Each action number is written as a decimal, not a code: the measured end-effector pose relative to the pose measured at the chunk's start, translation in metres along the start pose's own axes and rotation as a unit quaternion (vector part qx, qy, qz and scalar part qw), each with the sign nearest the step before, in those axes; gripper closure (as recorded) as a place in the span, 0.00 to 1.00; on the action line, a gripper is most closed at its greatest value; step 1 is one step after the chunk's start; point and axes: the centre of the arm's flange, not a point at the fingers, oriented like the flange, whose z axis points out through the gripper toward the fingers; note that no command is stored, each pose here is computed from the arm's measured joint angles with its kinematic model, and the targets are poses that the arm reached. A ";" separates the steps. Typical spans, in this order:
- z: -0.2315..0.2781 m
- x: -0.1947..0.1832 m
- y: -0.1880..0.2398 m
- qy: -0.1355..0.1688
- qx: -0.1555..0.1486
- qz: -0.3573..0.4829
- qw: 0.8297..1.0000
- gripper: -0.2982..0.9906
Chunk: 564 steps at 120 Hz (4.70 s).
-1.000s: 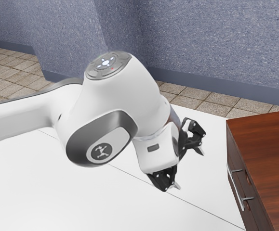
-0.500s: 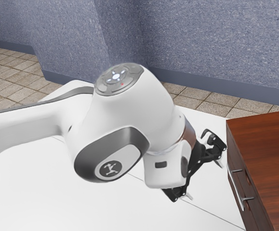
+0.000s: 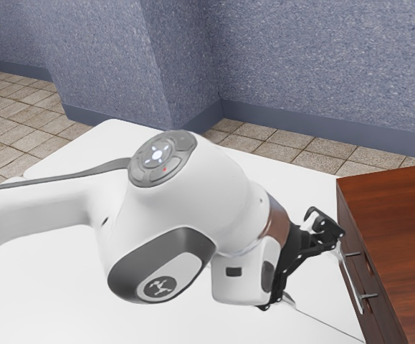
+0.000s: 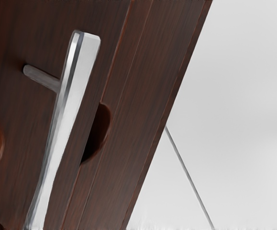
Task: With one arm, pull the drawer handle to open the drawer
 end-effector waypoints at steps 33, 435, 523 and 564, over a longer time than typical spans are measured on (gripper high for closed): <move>0.002 0.012 -0.003 -0.002 0.019 0.028 0.999 0.23; -0.048 -0.022 0.103 -0.023 -0.064 0.030 0.997 0.25; -0.070 -0.028 0.128 -0.040 -0.085 0.022 0.995 0.24; -0.083 -0.029 0.124 -0.047 -0.071 0.021 0.996 0.23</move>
